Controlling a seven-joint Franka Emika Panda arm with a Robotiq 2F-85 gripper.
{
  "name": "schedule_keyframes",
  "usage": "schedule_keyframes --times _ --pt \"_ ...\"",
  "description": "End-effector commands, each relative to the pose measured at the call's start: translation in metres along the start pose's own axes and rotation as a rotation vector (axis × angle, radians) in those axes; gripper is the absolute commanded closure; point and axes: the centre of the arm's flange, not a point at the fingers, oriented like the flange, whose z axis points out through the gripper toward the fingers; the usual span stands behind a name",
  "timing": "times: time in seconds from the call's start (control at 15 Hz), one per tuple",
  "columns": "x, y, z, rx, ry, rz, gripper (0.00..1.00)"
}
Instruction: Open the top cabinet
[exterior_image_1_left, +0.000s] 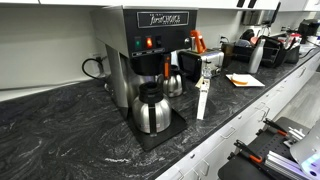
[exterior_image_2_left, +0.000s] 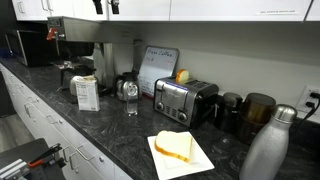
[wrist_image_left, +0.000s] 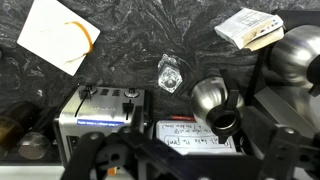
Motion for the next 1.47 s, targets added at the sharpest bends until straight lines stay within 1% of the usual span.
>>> schedule_keyframes --times 0.0,0.13,0.33,0.53,0.6,0.67,1.13,1.2,1.27,1.4 --pt "0.009 -0.018 -0.001 -0.010 0.031 -0.048 0.00" --pt "0.017 -0.041 -0.008 -0.037 0.096 -0.107 0.00" --pt "0.022 -0.085 -0.030 -0.066 0.209 -0.204 0.00" --pt "0.020 -0.119 -0.055 -0.074 0.318 -0.246 0.00" --pt "0.015 -0.115 -0.048 -0.050 0.274 -0.240 0.00" --pt "0.013 -0.120 -0.052 -0.051 0.285 -0.245 0.00" --pt "0.015 -0.116 -0.048 -0.048 0.275 -0.237 0.00" --pt "0.016 -0.120 -0.050 -0.058 0.282 -0.243 0.00" --pt "0.018 -0.127 -0.056 -0.100 0.314 -0.245 0.00" --pt "0.018 -0.143 -0.070 -0.122 0.388 -0.222 0.00"
